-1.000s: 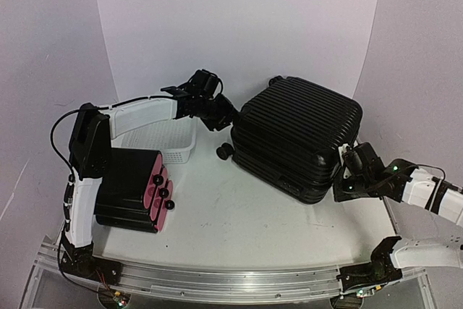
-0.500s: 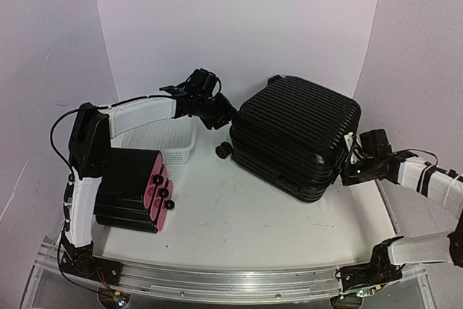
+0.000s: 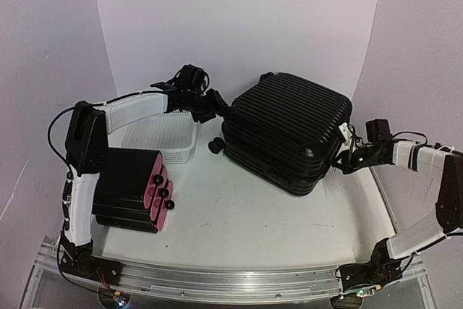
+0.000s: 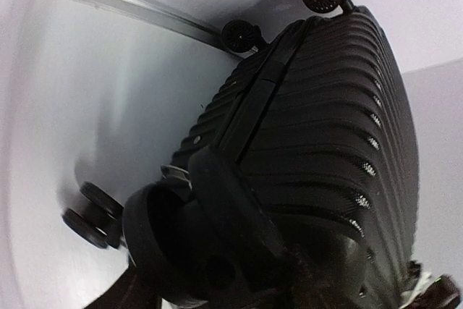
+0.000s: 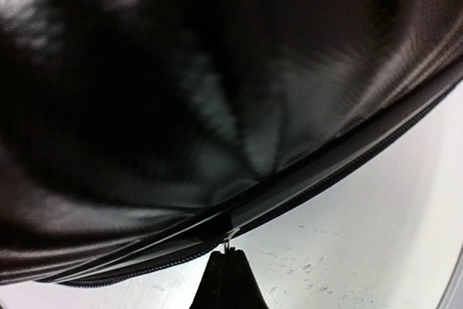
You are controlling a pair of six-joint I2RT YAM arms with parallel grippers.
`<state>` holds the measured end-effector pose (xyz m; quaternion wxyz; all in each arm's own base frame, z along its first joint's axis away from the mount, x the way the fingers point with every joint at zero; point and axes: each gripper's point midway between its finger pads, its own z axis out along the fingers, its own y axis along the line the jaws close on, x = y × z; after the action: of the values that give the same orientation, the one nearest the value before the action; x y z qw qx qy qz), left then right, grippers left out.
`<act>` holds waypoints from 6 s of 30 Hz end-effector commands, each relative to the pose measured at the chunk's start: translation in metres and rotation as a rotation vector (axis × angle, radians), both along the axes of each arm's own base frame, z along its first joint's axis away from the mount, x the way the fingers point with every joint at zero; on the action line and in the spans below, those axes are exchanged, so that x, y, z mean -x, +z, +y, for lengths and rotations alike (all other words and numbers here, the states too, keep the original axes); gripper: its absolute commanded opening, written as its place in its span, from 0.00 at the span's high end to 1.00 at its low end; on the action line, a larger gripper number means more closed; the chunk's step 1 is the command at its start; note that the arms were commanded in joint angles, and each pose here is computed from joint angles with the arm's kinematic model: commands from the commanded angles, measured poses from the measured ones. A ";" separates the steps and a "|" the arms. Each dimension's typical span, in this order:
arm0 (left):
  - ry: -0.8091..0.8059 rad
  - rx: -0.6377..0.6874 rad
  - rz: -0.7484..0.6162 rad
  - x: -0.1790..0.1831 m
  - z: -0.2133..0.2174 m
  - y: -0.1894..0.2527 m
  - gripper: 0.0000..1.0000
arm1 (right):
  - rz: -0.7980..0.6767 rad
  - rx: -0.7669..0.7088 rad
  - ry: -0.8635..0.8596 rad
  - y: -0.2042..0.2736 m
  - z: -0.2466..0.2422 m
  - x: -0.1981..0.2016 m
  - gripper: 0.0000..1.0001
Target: Open, take out, and arrange the luggage
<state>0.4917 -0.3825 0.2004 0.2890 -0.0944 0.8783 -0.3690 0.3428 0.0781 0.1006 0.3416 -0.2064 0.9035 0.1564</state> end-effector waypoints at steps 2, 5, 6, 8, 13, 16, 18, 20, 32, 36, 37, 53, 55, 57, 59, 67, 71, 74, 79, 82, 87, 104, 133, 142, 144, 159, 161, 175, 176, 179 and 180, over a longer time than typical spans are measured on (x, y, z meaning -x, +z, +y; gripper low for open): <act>-0.319 -0.257 -0.350 0.043 0.018 0.069 0.31 | -0.133 -0.163 0.159 0.049 0.036 0.007 1.00; -0.429 -0.284 -0.470 0.077 0.020 0.100 0.22 | -0.130 -0.201 0.181 0.051 0.051 0.020 1.00; -0.469 -0.310 -0.521 0.091 0.015 0.108 0.20 | -0.129 -0.199 0.194 0.050 0.057 0.024 1.00; -0.545 -0.369 -0.618 0.126 -0.003 0.120 0.17 | -0.139 -0.192 0.212 0.052 0.069 0.029 1.00; -0.708 -0.501 -0.815 0.190 -0.066 0.121 0.17 | -0.209 -0.201 0.177 0.058 0.079 0.031 1.00; -0.815 -0.559 -0.957 0.216 -0.102 0.122 0.16 | -0.234 -0.202 0.161 0.060 0.081 0.033 1.00; -0.894 -0.581 -1.026 0.228 -0.122 0.118 0.15 | -0.237 -0.205 0.163 0.061 0.084 0.034 1.00; -0.924 -0.621 -1.070 0.229 -0.134 0.114 0.12 | -0.236 -0.211 0.165 0.061 0.086 0.036 1.00; -1.187 -0.643 -1.275 0.262 -0.210 0.075 0.06 | -0.248 -0.054 -0.007 0.031 0.050 0.031 1.00; -1.219 -0.718 -1.290 0.253 -0.218 0.050 0.09 | -0.272 0.019 -0.081 0.026 0.035 0.018 1.00; -1.230 -0.744 -1.282 0.250 -0.217 0.043 0.09 | -0.282 0.018 -0.086 0.029 0.034 0.014 1.00; -1.270 -1.024 -1.028 0.220 -0.166 -0.032 0.28 | -0.359 0.029 -0.286 0.057 -0.040 -0.030 1.00; -1.259 -1.031 -1.005 0.217 -0.159 -0.033 0.27 | -0.328 0.033 -0.327 0.050 -0.062 -0.043 1.00; -1.250 -1.032 -0.993 0.213 -0.155 -0.031 0.28 | -0.321 0.003 -0.335 0.049 -0.079 -0.060 1.00; -1.248 -1.032 -0.990 0.212 -0.153 -0.030 0.27 | -0.323 -0.043 -0.303 0.049 -0.082 -0.073 1.00; -1.261 -0.808 -0.982 0.238 -0.163 0.007 0.20 | -0.144 -0.493 -0.070 0.051 -0.011 -0.051 0.44; -1.252 -0.678 -0.942 0.252 -0.168 0.023 0.20 | -0.182 -0.508 0.032 0.048 0.009 -0.026 0.16; -1.229 -0.595 -0.912 0.259 -0.171 0.041 0.19 | -0.173 -0.515 0.139 0.038 0.026 -0.014 0.13; -1.211 -0.459 -0.901 0.276 -0.168 0.081 0.15 | -0.217 -0.443 0.295 0.025 0.055 -0.002 0.15; -1.213 -0.378 -0.897 0.289 -0.164 0.104 0.13 | -0.218 -0.437 0.326 0.022 0.063 -0.004 0.19; -1.210 -0.303 -0.876 0.303 -0.153 0.126 0.13 | -0.216 -0.442 0.327 0.022 0.063 -0.011 0.24; -1.193 -0.255 -0.844 0.312 -0.145 0.139 0.15 | -0.175 -0.445 0.373 0.018 0.097 -0.009 0.45; -1.082 -0.635 -1.066 0.242 -0.168 0.112 0.04 | -0.135 -0.205 0.085 0.030 0.072 -0.010 1.00; -1.151 -0.829 -1.011 0.219 -0.178 0.032 0.22 | -0.094 -0.035 0.012 0.016 0.048 -0.012 1.00; -1.168 -0.878 -0.997 0.216 -0.174 0.018 0.22 | -0.096 -0.010 0.008 0.016 0.045 -0.014 1.00; -1.241 -0.980 -0.906 0.224 -0.140 -0.022 0.34 | -0.155 0.097 -0.149 0.030 -0.016 -0.042 1.00; -1.238 -0.981 -0.897 0.224 -0.138 -0.024 0.34 | -0.144 0.097 -0.182 0.027 -0.029 -0.049 1.00; -1.256 -0.958 -0.887 0.227 -0.137 -0.024 0.36 | -0.269 -0.121 -0.329 0.037 -0.112 -0.136 1.00; -1.254 -0.951 -0.887 0.227 -0.137 -0.022 0.36 | -0.287 -0.143 -0.317 0.040 -0.114 -0.142 1.00; -1.251 -0.931 -0.881 0.230 -0.138 -0.020 0.36 | -0.320 -0.225 -0.293 0.046 -0.119 -0.163 1.00; -1.251 -0.925 -0.882 0.230 -0.139 -0.019 0.37 | -0.320 -0.241 -0.286 0.045 -0.120 -0.170 1.00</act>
<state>0.2670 -0.5558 0.2154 0.4382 0.6661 0.5974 -0.0855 0.4638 -0.0023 0.0977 0.4307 -0.0813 0.8793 0.1865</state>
